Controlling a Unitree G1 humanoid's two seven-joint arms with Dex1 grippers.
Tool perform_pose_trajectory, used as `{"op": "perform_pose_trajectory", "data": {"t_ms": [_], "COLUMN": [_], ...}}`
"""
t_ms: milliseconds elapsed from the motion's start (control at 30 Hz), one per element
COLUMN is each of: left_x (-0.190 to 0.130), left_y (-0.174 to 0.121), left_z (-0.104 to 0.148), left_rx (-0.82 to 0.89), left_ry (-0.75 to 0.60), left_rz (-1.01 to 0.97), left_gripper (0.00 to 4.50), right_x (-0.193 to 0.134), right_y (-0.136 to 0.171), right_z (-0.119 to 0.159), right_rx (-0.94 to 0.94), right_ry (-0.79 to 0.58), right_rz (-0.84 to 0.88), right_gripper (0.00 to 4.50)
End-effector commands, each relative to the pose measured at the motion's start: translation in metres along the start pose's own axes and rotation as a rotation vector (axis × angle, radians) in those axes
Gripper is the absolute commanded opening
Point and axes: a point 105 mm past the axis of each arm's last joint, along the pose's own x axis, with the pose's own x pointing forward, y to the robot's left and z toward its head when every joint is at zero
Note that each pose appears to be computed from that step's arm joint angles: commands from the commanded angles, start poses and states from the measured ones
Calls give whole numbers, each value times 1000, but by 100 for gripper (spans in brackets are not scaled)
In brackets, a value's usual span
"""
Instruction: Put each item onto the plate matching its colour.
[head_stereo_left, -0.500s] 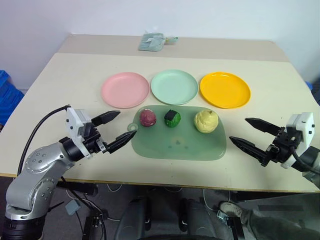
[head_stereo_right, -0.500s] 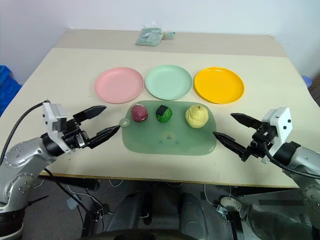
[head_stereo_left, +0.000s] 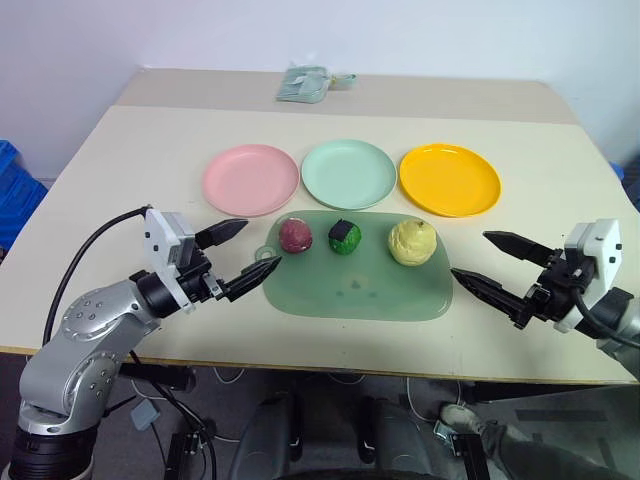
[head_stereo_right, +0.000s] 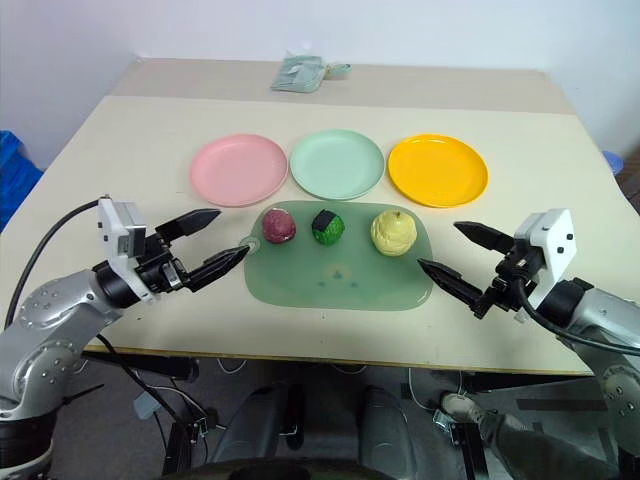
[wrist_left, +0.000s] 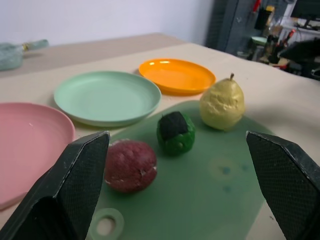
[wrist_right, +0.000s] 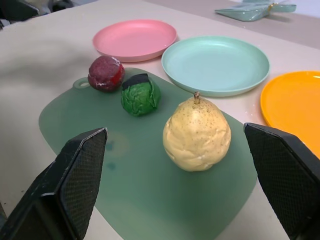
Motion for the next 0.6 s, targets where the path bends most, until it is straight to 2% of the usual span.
{"op": "perform_pose_trajectory", "data": {"t_ms": [33, 400, 600], "left_x": [7, 32, 51], "left_y": [0, 31, 35], "left_z": [11, -5, -17], "left_rx": [31, -92, -130], "left_ry": [-29, 59, 83], "left_rz": [13, 148, 149], "left_gripper": [450, 450, 450], "right_x": [4, 36, 49], "right_y": [5, 21, 25], "right_z": [10, 25, 29], "right_rx": [-28, -85, -108], "right_ry": [-37, -119, -149], "right_rz": [41, 255, 318], "right_gripper": [446, 446, 446]}}
